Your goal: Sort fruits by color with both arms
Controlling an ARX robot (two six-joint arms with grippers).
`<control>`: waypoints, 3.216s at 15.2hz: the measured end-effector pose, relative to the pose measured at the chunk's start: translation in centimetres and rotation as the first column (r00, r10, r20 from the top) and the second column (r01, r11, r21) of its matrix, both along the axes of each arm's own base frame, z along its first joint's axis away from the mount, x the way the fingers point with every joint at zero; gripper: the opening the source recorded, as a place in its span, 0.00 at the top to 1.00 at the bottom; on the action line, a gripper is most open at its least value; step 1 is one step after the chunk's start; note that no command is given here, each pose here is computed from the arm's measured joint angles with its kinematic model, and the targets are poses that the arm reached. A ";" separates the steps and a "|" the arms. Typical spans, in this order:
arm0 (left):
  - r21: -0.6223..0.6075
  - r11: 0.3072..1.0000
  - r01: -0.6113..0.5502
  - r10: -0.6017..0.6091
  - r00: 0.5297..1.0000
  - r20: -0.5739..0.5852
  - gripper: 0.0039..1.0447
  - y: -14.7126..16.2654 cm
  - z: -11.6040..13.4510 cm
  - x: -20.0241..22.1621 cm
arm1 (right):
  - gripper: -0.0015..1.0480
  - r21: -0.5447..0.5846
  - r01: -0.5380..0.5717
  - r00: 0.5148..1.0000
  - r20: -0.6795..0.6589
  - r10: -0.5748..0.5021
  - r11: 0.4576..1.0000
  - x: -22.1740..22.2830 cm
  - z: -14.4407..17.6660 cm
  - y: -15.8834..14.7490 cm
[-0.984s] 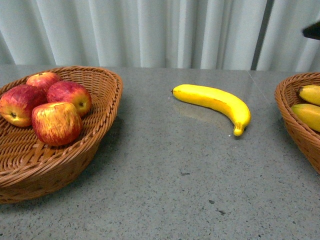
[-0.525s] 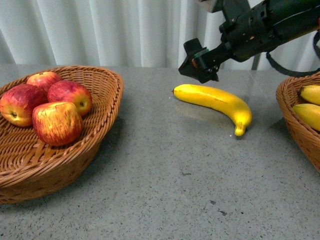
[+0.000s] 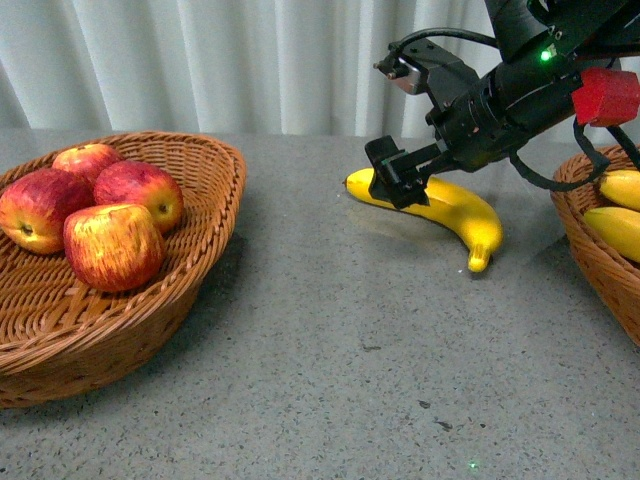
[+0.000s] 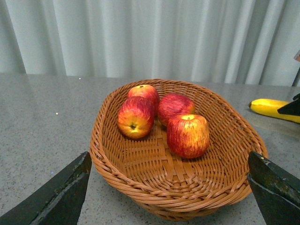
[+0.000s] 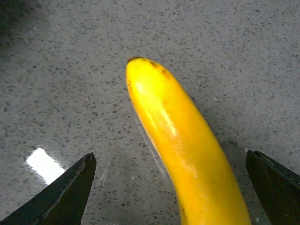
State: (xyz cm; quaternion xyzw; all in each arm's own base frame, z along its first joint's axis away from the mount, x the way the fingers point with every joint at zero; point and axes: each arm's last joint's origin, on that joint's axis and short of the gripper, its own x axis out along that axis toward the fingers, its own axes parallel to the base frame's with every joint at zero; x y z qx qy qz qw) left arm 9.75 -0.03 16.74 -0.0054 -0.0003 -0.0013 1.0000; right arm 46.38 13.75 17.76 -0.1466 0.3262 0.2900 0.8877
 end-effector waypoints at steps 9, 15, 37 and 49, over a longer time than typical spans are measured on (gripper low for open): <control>0.000 1.000 0.000 0.000 1.000 0.000 0.06 0.0 0.0 0.0 | 0.09 -0.153 -0.030 0.999 0.015 0.033 0.988 0.3 -1.8 1.6; 0.000 1.000 0.000 0.000 1.000 0.000 0.06 0.0 0.0 0.0 | 0.67 -0.139 -0.012 0.998 0.060 0.021 0.990 0.8 -1.5 1.5; 0.000 1.000 0.000 0.000 1.000 0.000 0.06 0.0 0.0 0.0 | 0.06 0.180 0.175 0.901 0.368 -0.231 0.968 -19.1 10.1 -21.1; 0.000 1.000 0.000 0.000 1.000 0.000 0.06 0.0 0.0 0.0 | 0.98 0.437 0.421 0.621 0.500 -0.603 0.795 -35.5 4.0 -13.8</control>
